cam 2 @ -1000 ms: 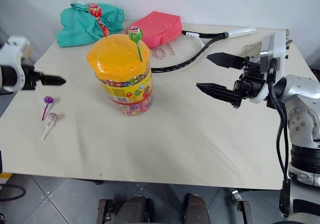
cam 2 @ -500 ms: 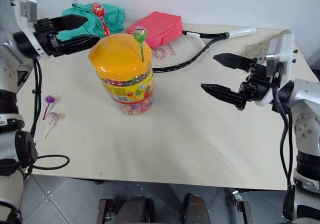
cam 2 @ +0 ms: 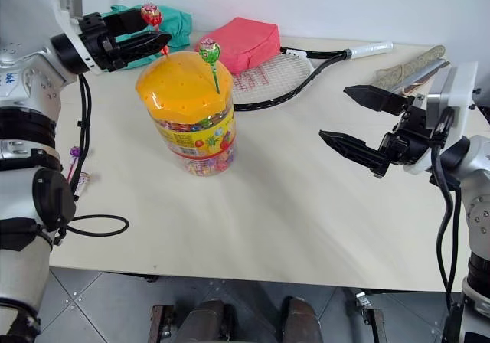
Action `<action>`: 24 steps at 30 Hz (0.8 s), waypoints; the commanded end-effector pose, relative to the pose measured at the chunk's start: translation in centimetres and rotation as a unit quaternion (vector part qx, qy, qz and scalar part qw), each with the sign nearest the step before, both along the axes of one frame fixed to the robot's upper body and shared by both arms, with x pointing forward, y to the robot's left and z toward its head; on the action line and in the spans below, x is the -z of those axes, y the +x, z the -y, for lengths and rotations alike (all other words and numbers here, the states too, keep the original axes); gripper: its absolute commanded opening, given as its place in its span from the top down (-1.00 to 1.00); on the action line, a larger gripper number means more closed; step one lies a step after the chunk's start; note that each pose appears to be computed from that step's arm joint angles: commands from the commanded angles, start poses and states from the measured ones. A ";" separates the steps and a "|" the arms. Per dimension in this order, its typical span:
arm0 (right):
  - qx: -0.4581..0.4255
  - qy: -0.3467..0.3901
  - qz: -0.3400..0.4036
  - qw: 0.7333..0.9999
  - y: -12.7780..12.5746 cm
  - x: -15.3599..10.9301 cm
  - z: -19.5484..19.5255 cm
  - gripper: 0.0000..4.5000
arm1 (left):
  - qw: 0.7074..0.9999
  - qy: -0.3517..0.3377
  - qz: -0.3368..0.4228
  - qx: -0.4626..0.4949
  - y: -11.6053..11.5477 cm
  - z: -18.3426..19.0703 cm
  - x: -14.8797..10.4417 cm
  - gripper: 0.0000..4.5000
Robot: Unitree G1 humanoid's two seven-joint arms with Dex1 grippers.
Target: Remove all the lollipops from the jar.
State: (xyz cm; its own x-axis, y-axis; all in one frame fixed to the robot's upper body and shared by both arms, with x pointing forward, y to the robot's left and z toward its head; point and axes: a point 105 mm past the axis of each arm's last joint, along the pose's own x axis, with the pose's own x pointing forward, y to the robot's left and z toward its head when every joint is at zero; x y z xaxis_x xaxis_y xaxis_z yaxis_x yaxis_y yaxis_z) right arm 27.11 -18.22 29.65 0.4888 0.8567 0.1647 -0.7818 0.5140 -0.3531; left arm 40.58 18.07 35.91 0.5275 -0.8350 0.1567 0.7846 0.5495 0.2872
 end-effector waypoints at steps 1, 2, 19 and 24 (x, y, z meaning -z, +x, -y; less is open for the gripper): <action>0.004 -0.003 0.029 1.000 -1.1 -1.2 0.2 -1.00 | 1.000 0.008 0.018 -0.006 -0.1 0.2 -1.4 -0.01; 0.005 -0.003 0.029 1.000 -1.2 -1.2 0.2 -1.00 | 1.000 0.007 0.018 -0.007 0.0 0.2 -1.4 0.14; 0.008 0.000 0.036 0.999 -0.7 -1.7 0.2 -1.00 | 0.992 -0.054 0.054 -0.097 -0.5 -1.4 -8.0 0.99; 0.000 -0.001 0.033 0.999 -0.5 -1.7 -0.1 -1.00 | 0.974 -0.053 -0.029 -0.216 0.6 -5.4 -6.6 0.99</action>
State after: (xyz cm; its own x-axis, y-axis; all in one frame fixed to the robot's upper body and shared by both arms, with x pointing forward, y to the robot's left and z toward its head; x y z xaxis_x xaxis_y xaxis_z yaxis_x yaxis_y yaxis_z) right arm 27.10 -18.08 30.32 0.4889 0.8537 0.1795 -0.7742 0.5194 -0.3617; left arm 41.20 22.15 42.39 0.7888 -0.5744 0.2188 0.5426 0.8180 0.1910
